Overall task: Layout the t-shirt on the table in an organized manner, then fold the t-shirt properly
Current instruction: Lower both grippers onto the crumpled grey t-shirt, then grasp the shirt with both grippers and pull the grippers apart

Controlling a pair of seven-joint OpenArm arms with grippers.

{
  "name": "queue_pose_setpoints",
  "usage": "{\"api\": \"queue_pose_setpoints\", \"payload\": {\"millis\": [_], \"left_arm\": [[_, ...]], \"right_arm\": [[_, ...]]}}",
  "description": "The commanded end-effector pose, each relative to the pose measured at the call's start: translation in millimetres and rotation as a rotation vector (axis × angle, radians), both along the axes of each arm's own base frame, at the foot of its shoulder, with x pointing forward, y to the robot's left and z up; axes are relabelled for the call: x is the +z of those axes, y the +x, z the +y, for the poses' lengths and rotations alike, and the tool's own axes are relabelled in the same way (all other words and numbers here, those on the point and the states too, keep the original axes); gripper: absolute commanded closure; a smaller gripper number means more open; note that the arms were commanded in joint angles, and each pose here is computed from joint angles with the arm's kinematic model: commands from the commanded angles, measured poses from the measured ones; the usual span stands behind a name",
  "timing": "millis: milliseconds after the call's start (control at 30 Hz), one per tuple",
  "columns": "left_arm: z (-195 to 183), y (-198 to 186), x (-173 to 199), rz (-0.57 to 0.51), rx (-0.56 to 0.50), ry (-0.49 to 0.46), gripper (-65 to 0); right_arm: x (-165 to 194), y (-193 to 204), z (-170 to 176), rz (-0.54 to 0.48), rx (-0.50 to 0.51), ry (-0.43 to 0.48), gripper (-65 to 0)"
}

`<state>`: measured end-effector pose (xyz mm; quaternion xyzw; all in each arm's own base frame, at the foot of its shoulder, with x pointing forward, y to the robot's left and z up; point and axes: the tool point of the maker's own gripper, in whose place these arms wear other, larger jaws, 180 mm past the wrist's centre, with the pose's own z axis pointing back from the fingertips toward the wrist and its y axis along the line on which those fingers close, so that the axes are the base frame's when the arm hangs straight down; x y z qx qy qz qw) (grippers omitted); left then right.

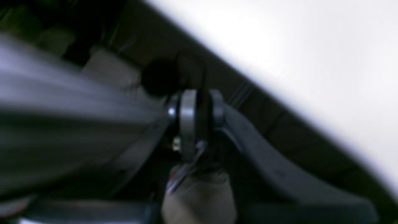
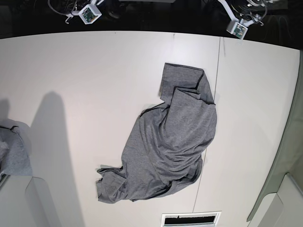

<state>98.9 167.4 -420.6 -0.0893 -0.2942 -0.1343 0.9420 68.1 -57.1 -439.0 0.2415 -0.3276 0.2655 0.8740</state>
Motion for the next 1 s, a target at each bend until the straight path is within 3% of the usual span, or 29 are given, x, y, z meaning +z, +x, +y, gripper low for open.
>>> {"api": "queue_pose_setpoints", "payload": {"millis": [0, 133, 367, 467, 533, 600, 800, 967], "left_arm": [[2.5, 13.4, 18.4, -0.062, -0.003, -0.02, -26.6], [22.5, 43.2, 46.1, -0.161, -0.012, -0.009, -35.3], [22.1, 96.8, 56.7, -0.258, -0.079, -0.013, -35.3], [13.0, 120.9, 44.1, -0.261, -0.081, -0.041, -38.2], [7.9, 141.6, 35.7, -0.264, -0.079, -0.054, -38.7], [6.4, 160.0, 26.5, -0.258, -0.077, -0.053, -38.7], [-3.0, 176.0, -8.7, -0.181, -0.076, -0.065, -38.7], [-12.5, 181.9, -18.4, -0.175, -0.044, -0.108, -38.7]], "right_arm": [[14.1, 14.6, 2.9, -0.044, -0.019, 0.046, -7.7], [37.0, 67.0, 5.9, -0.157, -0.066, 0.105, -7.7], [63.1, 169.9, 13.6, -0.308, -0.137, 0.078, -7.9], [64.7, 209.6, 21.8, -0.325, -0.205, 0.095, -17.0], [58.6, 233.8, 28.9, -0.318, -0.233, 0.11, -25.9], [48.7, 255.4, 36.4, -0.298, -0.254, 0.112, -30.7], [4.6, 286.5, 51.8, -0.174, -0.299, 0.086, -30.9], [-11.6, 292.4, 71.9, -0.108, -0.297, 0.092, -30.8]]}}
